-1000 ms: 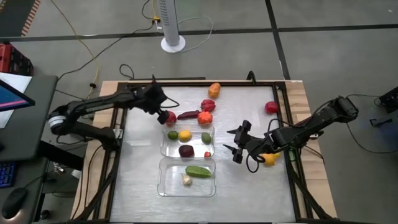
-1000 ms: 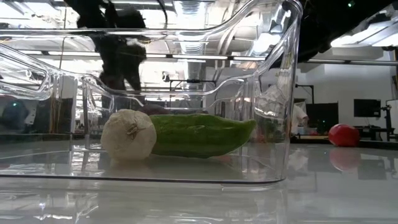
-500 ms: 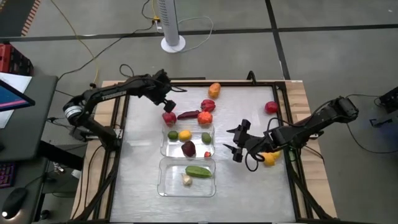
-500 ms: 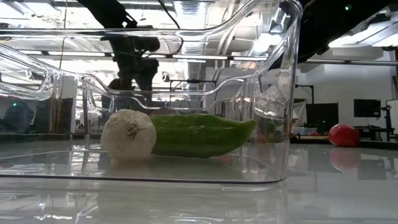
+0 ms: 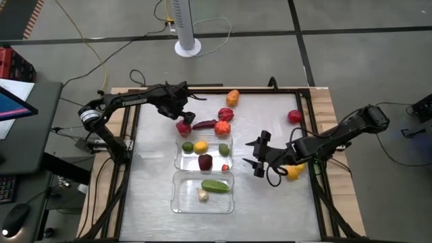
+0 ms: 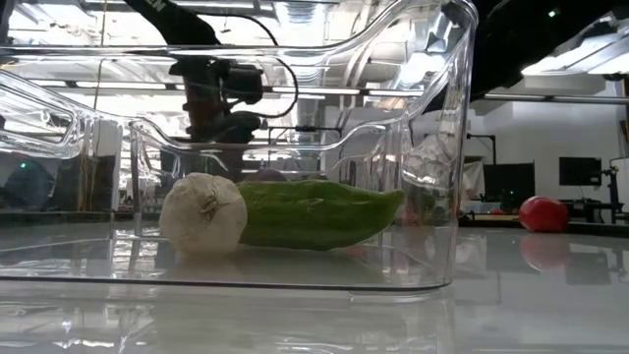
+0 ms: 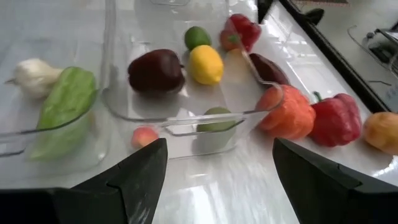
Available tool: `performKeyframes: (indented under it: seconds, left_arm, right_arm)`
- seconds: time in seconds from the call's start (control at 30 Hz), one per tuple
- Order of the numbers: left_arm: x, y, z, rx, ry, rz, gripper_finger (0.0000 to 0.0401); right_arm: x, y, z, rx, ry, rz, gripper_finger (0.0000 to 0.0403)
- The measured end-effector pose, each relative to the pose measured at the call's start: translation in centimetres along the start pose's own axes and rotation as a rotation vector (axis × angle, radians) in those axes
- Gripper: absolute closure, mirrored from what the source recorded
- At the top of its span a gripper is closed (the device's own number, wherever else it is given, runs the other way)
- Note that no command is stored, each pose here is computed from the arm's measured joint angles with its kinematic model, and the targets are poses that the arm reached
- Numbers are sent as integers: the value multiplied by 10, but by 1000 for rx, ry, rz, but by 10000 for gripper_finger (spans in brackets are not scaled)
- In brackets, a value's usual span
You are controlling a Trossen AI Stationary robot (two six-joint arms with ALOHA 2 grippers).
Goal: Sort produce into baskets
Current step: Put the red chilli pepper into the bottom transparent bin
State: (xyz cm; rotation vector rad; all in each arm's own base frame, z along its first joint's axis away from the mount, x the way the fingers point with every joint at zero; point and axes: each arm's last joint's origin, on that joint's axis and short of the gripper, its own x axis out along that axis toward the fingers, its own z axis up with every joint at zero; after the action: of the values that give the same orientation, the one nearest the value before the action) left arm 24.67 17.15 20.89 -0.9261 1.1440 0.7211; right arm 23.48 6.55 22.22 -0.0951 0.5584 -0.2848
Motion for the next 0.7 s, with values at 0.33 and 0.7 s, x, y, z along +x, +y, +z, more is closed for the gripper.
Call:
performKeyframes:
  seconds: [0.33,0.7]
  left_arm:
    - [9,-3,-2,-61,48,-1,45]
    - [36,-5,-1,15,133,19,45]
  right_arm:
    - [-2,3,0,-12,-4,12,85]
    - [-2,3,2,-8,-21,15,85]
